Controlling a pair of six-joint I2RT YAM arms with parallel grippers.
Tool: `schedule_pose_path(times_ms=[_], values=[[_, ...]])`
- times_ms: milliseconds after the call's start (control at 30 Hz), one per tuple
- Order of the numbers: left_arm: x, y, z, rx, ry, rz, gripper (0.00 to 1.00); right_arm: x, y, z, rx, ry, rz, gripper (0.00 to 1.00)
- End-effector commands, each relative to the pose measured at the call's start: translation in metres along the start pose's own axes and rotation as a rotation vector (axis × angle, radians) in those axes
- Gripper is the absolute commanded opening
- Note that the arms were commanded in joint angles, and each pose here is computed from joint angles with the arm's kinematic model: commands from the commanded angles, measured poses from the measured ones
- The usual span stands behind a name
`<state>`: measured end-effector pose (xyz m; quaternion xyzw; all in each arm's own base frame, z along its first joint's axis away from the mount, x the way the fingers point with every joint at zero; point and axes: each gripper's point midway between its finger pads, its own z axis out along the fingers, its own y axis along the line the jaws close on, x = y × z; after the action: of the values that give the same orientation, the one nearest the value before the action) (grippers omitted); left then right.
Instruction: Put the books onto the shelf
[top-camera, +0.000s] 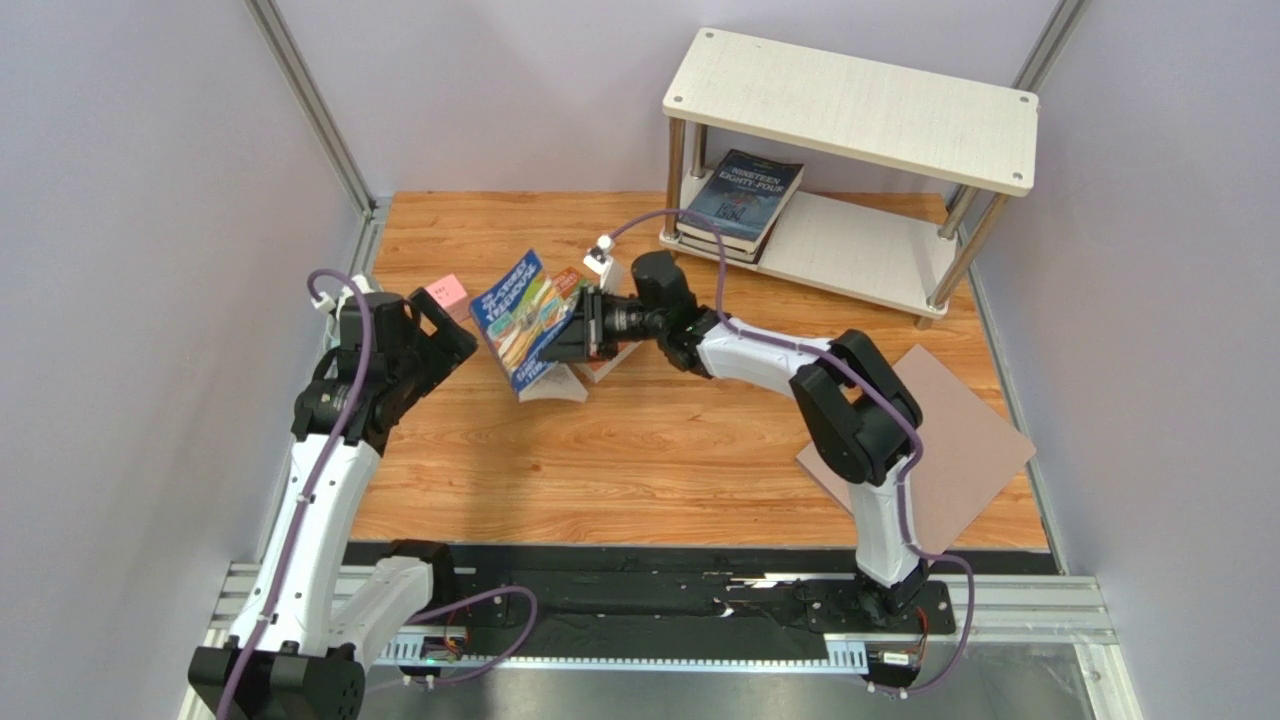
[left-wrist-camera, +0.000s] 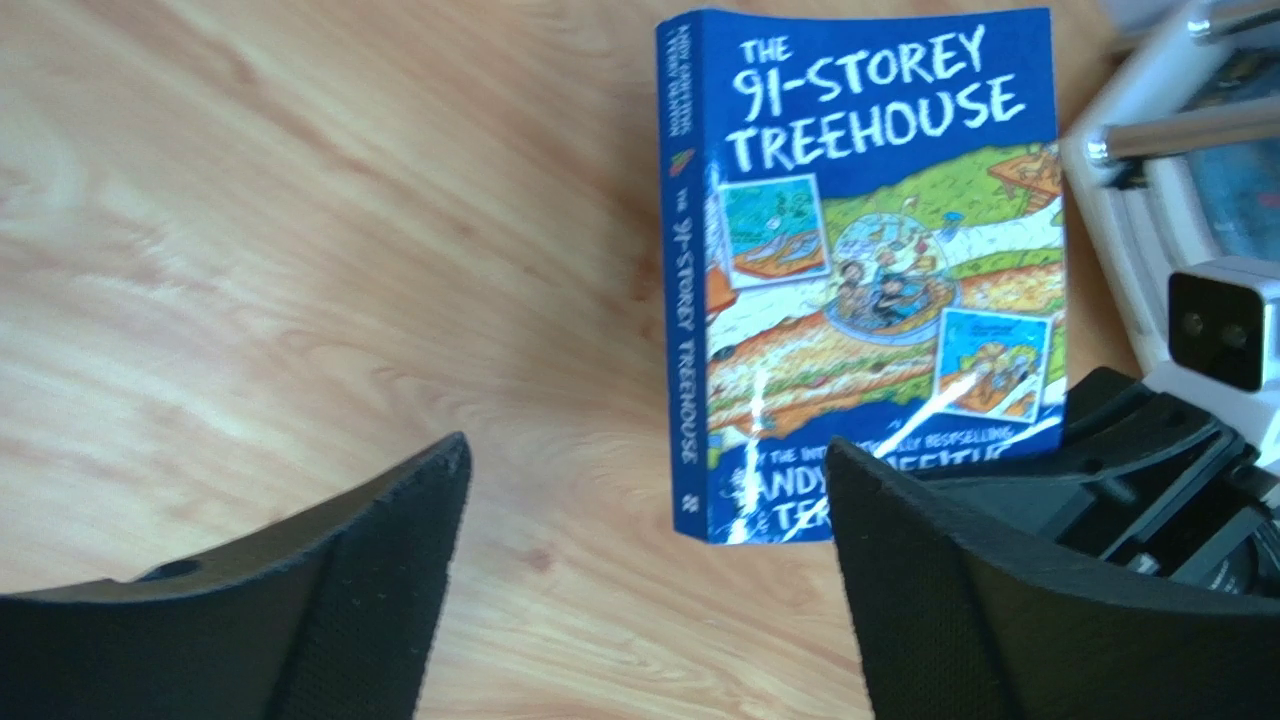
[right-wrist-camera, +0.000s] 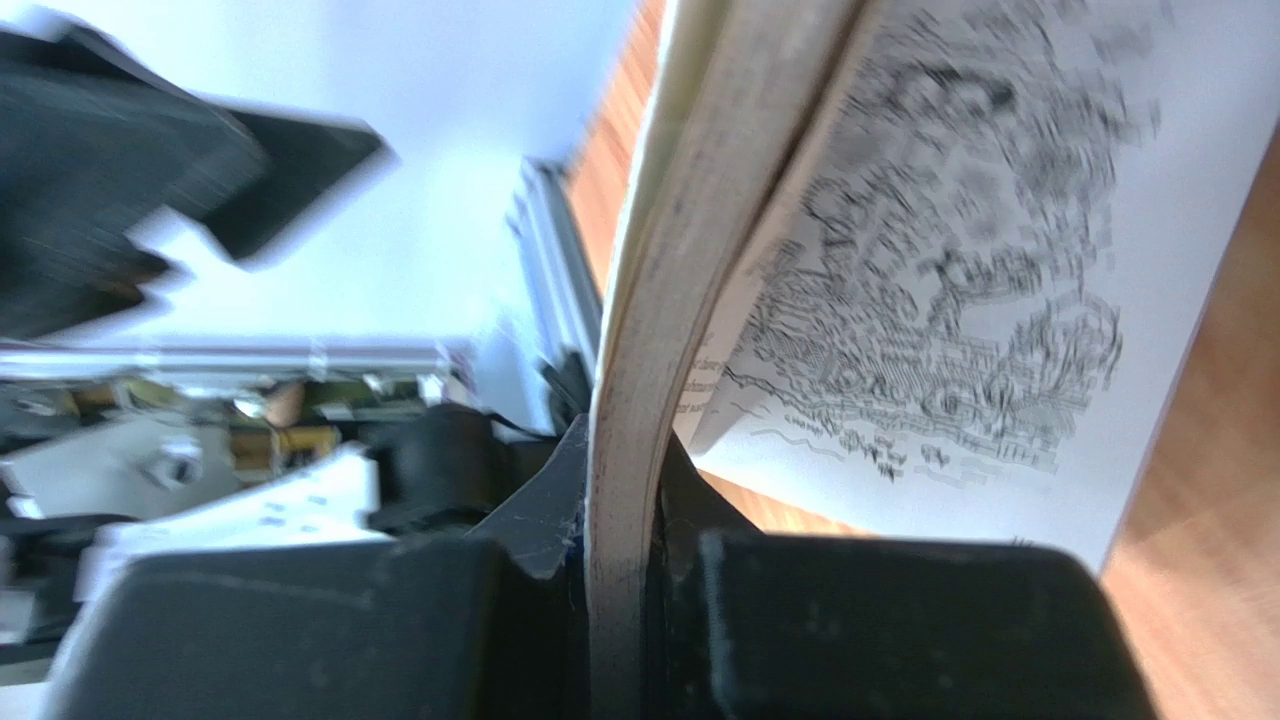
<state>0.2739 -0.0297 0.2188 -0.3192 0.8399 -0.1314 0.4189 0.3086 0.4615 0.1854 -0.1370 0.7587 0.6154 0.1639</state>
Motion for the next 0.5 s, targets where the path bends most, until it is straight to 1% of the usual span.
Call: schedule_pose_path(times_ms=[0,67,100,133,167,333,367,433,467], values=[[0.002,-0.043,-0.002,0.253,0.027,-0.007,0.89,-0.041,0.103,-0.038,-0.253,-0.111,-0.140,0.00],[0.007,-0.051,-0.001,0.318,0.033,-0.016,0.96,-0.041,0.111,-0.042,-0.275,-0.107,-0.145,0.00],[0.002,-0.067,-0.005,0.407,0.013,-0.027,1.00,-0.040,0.119,-0.045,-0.296,-0.104,-0.150,0.00],[0.006,-0.068,-0.003,0.430,0.015,-0.032,1.00,-0.039,0.120,-0.047,-0.300,-0.102,-0.145,0.00],[0.002,-0.079,-0.006,0.493,-0.003,-0.034,1.00,-0.037,0.121,-0.048,-0.305,-0.098,-0.143,0.00],[0.010,-0.090,0.007,0.563,0.043,-0.093,1.00,-0.031,0.131,-0.055,-0.343,-0.088,-0.139,0.00],[0.006,-0.097,0.006,0.598,0.033,-0.105,1.00,-0.028,0.129,-0.055,-0.343,-0.082,-0.128,0.00],[0.010,-0.097,0.013,0.614,0.040,-0.126,1.00,-0.026,0.133,-0.058,-0.365,-0.081,-0.116,0.00],[0.006,-0.103,0.011,0.648,0.022,-0.140,1.00,-0.024,0.134,-0.060,-0.374,-0.081,-0.113,0.00]])
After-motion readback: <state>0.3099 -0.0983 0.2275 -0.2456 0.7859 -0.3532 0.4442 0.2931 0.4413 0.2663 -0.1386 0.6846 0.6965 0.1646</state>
